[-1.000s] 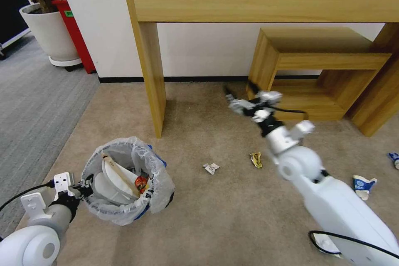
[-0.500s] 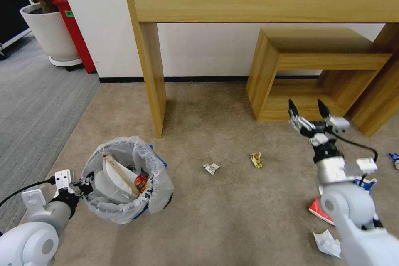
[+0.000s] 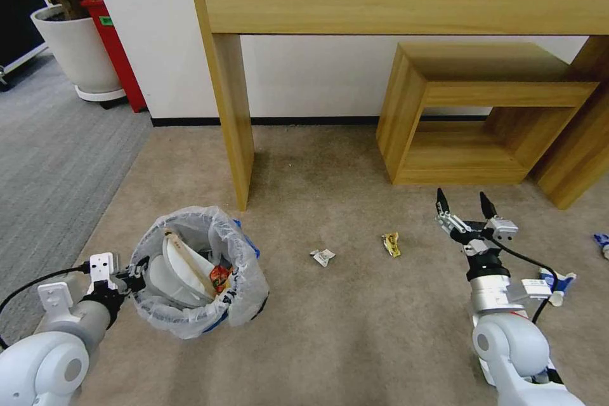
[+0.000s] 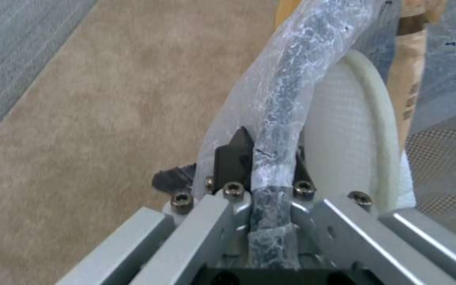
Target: Pick up the trash bin and place the garbage on the floor into it.
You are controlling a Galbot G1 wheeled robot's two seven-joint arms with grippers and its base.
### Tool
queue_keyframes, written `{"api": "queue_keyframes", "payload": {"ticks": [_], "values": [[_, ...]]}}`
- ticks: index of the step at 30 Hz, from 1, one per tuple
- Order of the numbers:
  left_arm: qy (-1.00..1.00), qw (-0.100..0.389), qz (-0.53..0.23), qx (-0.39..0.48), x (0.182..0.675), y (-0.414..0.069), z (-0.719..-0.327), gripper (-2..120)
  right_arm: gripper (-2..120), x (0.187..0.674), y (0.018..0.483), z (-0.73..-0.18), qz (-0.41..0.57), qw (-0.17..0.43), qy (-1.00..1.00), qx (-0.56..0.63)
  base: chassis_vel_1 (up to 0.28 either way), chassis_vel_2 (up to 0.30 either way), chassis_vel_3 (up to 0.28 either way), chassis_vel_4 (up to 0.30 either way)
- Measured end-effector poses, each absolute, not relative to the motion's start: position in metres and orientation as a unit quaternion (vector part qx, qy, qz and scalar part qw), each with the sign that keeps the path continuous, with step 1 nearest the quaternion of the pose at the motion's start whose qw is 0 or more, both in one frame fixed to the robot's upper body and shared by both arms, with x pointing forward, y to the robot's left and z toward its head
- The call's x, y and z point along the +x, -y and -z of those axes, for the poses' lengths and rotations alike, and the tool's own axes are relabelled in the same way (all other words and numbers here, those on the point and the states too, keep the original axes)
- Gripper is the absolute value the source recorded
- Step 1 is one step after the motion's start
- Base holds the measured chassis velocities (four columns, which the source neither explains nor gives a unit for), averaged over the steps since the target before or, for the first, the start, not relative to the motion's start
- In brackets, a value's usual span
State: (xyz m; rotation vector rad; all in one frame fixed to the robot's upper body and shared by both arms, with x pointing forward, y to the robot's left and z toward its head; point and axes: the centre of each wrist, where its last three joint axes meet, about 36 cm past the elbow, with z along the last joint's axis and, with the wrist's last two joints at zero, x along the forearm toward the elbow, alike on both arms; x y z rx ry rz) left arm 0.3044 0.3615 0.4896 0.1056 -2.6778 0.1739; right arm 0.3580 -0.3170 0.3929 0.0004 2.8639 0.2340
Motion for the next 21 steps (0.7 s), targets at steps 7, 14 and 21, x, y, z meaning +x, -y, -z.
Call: {"api": "queue_keyframes", "payload": {"ticks": [7, 14, 21], "values": [[0.973, 0.218, -0.065, 0.038, 0.305, -0.360, -0.491, 0, 100, 0.352, 0.315, -0.379, -0.084, 0.134, -0.987, 0.026, 0.000, 0.000, 0.000, 0.000], [0.972, 0.223, -0.067, 0.041, 0.309, -0.364, -0.483, 0, 100, 0.347, 0.313, -0.373, -0.091, 0.132, -0.986, 0.037, 0.000, 0.000, 0.000, 0.000], [0.971, 0.224, -0.068, 0.040, 0.309, -0.366, -0.481, 0, 100, 0.346, 0.309, -0.372, -0.092, 0.134, -0.986, 0.039, 0.000, 0.000, 0.000, 0.000]]}}
